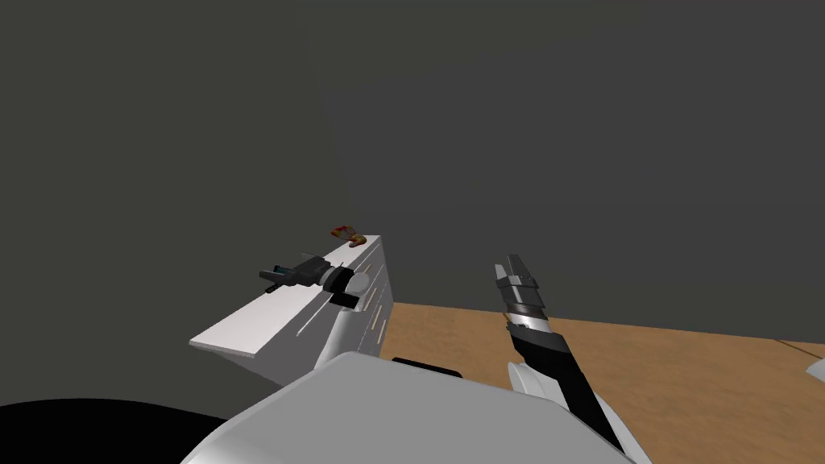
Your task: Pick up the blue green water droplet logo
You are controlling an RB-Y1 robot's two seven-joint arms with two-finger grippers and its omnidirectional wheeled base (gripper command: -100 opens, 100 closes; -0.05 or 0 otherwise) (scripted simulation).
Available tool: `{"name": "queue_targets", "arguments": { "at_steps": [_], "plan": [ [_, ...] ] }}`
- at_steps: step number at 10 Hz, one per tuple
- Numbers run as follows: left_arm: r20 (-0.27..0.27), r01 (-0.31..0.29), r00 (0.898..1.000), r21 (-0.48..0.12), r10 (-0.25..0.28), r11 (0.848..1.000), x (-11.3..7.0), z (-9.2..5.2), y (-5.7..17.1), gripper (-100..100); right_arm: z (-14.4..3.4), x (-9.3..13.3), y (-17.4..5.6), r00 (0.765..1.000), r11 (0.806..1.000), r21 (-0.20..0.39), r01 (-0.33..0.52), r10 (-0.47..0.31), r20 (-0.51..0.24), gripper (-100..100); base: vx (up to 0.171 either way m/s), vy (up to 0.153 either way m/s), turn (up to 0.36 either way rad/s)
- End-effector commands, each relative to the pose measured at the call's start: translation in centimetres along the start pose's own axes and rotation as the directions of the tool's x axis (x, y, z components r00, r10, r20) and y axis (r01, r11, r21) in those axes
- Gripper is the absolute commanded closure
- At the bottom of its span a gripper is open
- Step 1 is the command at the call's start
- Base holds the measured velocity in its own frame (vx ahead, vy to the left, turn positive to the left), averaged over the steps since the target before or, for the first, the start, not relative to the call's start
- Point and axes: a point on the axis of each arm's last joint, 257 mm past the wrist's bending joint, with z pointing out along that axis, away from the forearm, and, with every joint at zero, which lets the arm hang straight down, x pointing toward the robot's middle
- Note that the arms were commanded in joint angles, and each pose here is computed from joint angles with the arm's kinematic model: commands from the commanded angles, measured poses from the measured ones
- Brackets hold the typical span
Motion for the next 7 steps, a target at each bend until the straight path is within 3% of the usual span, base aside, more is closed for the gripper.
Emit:
{"name": "queue_targets", "arguments": {
  "at_steps": [1,3,6,7],
  "plan": [
    [0.103,-0.030,0.994,-0.027,0.033,0.999,-2.4,-2.0,-0.9,-100,0.0,0.0,0.0,1.000,1.000,0.000,0.000,0.000,0.000,0,-0.088,0.160,-0.289],
    [0.175,-0.070,0.982,-0.031,0.075,0.997,-4.2,-2.7,-2.3,-100,0.0,0.0,0.0,1.000,1.000,0.000,0.000,0.000,0.000,0,-0.174,0.149,-0.432],
    [0.231,-0.066,0.972,0.051,0.053,0.997,-4.0,-2.2,-5.4,-100,0.0,0.0,0.0,1.000,1.000,0.000,0.000,0.000,0.000,0,-0.001,0.000,-0.018],
    [0.327,-0.108,0.939,-0.012,0.106,0.994,-6.3,-4.4,-5.7,-100,0.0,0.0,0.0,1.000,1.000,0.000,0.000,0.000,0.000,0,-0.102,0.151,-0.378]
  ]
}}
